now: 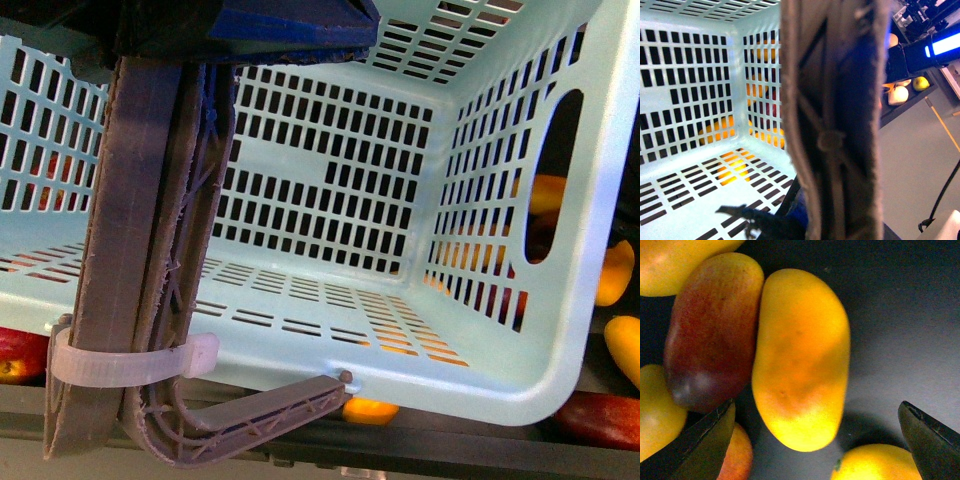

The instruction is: Pick mango and avocado into basket

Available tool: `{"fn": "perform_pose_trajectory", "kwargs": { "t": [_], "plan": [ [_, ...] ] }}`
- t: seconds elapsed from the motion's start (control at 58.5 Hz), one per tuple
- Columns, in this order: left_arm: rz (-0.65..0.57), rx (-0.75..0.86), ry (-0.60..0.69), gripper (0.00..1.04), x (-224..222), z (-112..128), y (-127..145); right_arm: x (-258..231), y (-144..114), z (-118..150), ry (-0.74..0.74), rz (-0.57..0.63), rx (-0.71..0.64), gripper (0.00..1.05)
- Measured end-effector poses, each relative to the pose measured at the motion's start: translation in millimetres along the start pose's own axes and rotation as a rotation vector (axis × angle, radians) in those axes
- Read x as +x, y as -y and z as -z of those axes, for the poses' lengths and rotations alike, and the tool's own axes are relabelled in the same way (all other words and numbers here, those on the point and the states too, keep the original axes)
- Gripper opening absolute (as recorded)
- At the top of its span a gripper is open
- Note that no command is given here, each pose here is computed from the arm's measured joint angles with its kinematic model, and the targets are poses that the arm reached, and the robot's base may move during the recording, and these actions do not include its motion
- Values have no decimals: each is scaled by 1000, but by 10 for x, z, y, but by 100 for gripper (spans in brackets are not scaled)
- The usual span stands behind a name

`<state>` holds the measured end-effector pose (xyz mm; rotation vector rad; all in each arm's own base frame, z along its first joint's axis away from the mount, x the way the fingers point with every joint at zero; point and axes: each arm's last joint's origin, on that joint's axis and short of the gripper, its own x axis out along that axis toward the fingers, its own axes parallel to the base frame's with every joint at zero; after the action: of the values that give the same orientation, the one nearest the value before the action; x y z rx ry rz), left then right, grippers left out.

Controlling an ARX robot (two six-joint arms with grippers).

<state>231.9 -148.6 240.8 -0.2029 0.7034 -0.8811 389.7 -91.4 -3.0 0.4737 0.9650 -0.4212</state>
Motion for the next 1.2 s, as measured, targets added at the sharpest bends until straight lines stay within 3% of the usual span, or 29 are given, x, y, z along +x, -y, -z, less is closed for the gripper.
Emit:
{"fn": "perform_pose_trajectory", "kwargs": {
  "t": [0.513,1.025,1.196],
  "plan": [
    [-3,0,1,4,0,0,-1,397,-125,-42,-49,58,133,96],
    [-6,0,2,4,0,0,-2,613,-157,-92,-54,54,145,96],
    [-4,0,1,4,0,0,-1,623,-167,-110,-57,49,140,67]
  ]
}}
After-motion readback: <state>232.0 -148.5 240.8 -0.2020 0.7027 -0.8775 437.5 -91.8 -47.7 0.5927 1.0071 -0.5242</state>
